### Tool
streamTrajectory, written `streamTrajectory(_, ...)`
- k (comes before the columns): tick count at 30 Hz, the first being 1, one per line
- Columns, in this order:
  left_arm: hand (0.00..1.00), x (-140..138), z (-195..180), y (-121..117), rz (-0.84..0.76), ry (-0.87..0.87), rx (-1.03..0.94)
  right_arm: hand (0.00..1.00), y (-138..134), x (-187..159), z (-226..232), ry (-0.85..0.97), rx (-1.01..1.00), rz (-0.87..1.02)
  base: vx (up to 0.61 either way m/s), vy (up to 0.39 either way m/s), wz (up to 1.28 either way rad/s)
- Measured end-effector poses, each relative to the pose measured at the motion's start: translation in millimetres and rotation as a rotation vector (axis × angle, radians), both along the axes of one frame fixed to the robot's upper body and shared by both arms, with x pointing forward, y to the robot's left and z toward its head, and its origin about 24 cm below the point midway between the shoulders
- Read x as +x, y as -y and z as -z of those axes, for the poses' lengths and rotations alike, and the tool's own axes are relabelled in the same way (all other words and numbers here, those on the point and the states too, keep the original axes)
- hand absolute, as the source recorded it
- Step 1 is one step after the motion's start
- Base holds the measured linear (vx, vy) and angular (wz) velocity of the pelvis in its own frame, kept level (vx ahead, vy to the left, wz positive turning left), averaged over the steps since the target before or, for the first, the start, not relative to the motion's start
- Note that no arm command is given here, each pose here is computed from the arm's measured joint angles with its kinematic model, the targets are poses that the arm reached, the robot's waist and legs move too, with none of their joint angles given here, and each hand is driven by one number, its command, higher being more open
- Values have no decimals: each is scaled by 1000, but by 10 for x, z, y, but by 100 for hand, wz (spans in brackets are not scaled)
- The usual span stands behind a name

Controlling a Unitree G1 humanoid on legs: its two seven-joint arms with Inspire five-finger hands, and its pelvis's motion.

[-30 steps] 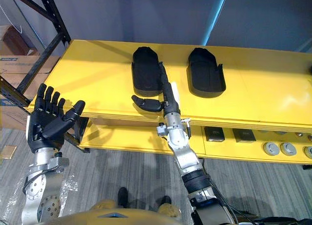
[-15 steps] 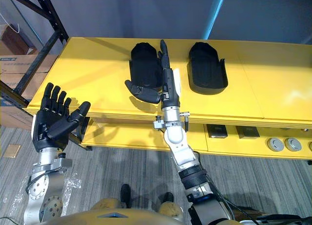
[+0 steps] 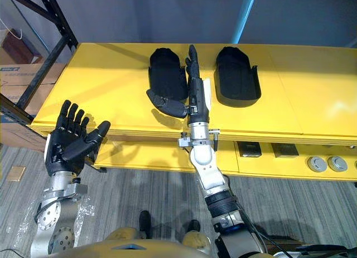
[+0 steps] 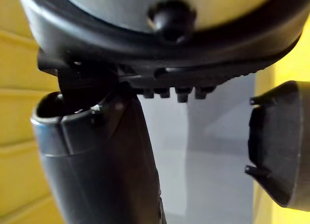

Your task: Walk over and take three plastic housings, then place them on the shelf

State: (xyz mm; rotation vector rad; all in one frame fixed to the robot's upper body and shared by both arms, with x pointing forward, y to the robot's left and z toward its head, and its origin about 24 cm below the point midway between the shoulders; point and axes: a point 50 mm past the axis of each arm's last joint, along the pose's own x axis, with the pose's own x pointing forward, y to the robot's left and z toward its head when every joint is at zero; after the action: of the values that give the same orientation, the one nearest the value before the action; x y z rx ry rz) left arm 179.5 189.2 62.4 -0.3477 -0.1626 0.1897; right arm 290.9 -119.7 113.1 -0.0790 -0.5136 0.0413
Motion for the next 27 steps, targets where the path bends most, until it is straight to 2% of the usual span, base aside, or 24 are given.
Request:
streamTrajectory(13, 100, -33, 104, 18, 2, -58, 58, 100, 101, -26, 355, -213, 27, -32, 0, 0, 1)
streamTrajectory(27, 100, -41, 135, 89, 37, -88, 121, 100, 65, -54, 471, -269, -13, -101, 0, 0, 0)
